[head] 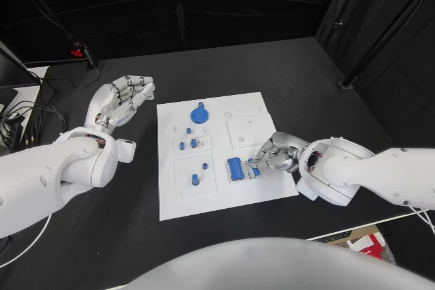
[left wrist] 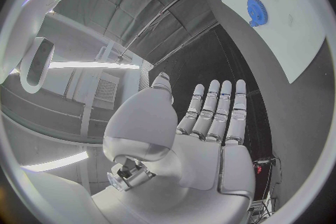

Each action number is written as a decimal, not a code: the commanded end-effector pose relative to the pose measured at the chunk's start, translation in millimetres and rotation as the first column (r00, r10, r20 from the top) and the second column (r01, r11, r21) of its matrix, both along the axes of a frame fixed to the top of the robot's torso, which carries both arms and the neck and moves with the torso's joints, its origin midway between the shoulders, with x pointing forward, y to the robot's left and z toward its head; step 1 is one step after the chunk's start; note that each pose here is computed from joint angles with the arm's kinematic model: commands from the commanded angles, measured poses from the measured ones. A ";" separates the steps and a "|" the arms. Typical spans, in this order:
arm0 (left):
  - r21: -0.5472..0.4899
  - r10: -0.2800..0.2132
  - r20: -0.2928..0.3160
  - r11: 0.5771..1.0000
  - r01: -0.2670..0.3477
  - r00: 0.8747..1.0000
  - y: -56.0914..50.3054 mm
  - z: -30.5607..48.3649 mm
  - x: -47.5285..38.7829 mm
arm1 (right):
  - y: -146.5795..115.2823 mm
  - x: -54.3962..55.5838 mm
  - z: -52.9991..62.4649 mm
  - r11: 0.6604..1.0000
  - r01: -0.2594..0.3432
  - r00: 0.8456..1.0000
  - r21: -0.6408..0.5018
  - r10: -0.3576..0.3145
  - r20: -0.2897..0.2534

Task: Assemble the parts on the task board

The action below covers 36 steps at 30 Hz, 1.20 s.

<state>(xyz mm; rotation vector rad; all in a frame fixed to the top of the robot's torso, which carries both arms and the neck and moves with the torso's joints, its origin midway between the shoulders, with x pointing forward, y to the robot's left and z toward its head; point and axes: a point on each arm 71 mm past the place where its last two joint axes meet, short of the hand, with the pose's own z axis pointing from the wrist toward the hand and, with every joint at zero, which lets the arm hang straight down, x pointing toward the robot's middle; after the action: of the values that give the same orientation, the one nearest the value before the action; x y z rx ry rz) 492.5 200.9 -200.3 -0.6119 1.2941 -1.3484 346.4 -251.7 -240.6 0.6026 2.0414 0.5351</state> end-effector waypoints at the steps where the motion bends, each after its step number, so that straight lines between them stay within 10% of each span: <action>1: -0.005 -0.009 0.004 1.000 0.009 1.000 -0.6 1.3 -0.2 | 1.1 0.5 0.4 0.998 -0.029 1.000 -0.064 0.029 0.011; 36: -0.006 -0.011 0.004 1.000 0.011 1.000 -1.5 1.3 0.0 | 11.2 4.4 -5.5 0.986 -0.093 0.996 -0.135 0.091 -0.021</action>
<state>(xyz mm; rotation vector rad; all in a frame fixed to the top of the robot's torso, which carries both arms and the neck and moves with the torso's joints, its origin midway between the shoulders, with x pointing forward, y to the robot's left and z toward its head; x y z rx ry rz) 492.5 200.7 -200.4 -0.6117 1.2951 -1.3500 351.2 -243.2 -246.5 0.4550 2.0997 0.4356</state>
